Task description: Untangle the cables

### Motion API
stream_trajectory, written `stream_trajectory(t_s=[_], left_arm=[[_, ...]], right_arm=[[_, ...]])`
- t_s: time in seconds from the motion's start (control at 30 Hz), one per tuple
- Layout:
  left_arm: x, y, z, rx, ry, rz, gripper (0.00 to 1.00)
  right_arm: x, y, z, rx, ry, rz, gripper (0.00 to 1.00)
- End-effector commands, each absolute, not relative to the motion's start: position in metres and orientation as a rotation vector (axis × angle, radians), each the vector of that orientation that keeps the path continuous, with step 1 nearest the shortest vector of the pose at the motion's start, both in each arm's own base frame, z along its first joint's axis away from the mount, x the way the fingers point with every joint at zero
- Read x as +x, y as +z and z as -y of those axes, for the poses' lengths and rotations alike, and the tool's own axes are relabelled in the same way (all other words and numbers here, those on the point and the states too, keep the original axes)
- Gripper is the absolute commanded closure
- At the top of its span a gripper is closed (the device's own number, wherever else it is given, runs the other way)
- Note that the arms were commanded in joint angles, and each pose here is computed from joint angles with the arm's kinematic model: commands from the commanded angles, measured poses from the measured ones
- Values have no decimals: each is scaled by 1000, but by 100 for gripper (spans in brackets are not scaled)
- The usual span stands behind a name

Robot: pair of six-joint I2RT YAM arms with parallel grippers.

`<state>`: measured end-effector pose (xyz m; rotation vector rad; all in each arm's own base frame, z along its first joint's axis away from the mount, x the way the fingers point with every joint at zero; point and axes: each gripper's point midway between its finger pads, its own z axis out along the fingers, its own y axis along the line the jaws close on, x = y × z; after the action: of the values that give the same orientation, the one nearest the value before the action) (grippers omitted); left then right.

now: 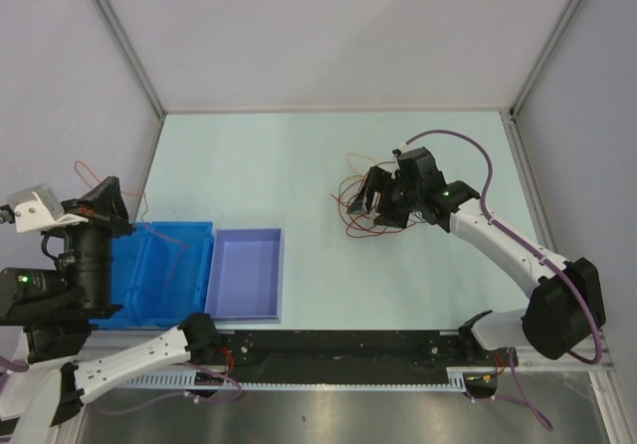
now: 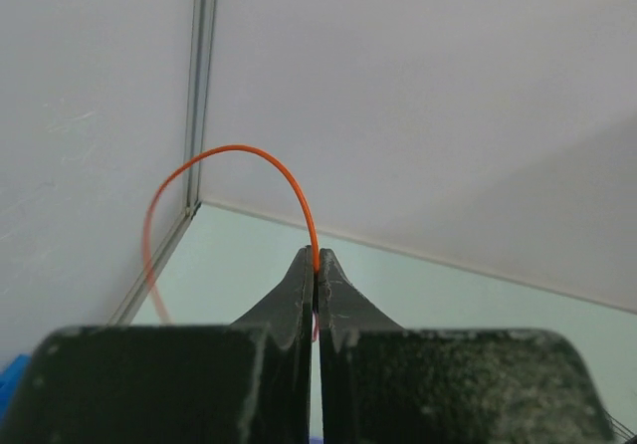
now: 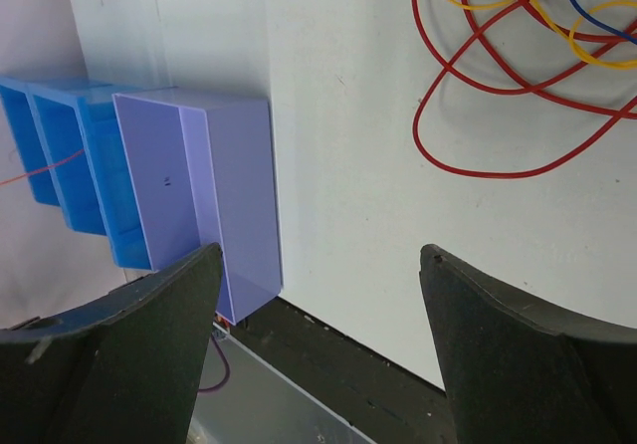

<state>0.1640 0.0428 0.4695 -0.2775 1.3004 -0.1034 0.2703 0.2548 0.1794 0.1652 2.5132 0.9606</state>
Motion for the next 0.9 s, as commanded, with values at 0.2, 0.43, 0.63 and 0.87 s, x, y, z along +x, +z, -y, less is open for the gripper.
stream_trajectory(t_s=[0.2, 0.43, 0.63, 0.87], left_arm=[[155, 462, -75, -454, -31, -1356, 100], [164, 407, -56, -517, -16, -1475, 100], [171, 367, -31, -429, -12, -1569, 100], [190, 346, 7, -233, 133, -1691, 100]], right_arm=[[268, 175, -261, 136, 951, -2522, 15], [265, 171, -266, 117, 952, -2538, 15], [264, 167, -265, 104, 941, -2550, 15], [263, 161, -272, 89, 961, -2568, 15]])
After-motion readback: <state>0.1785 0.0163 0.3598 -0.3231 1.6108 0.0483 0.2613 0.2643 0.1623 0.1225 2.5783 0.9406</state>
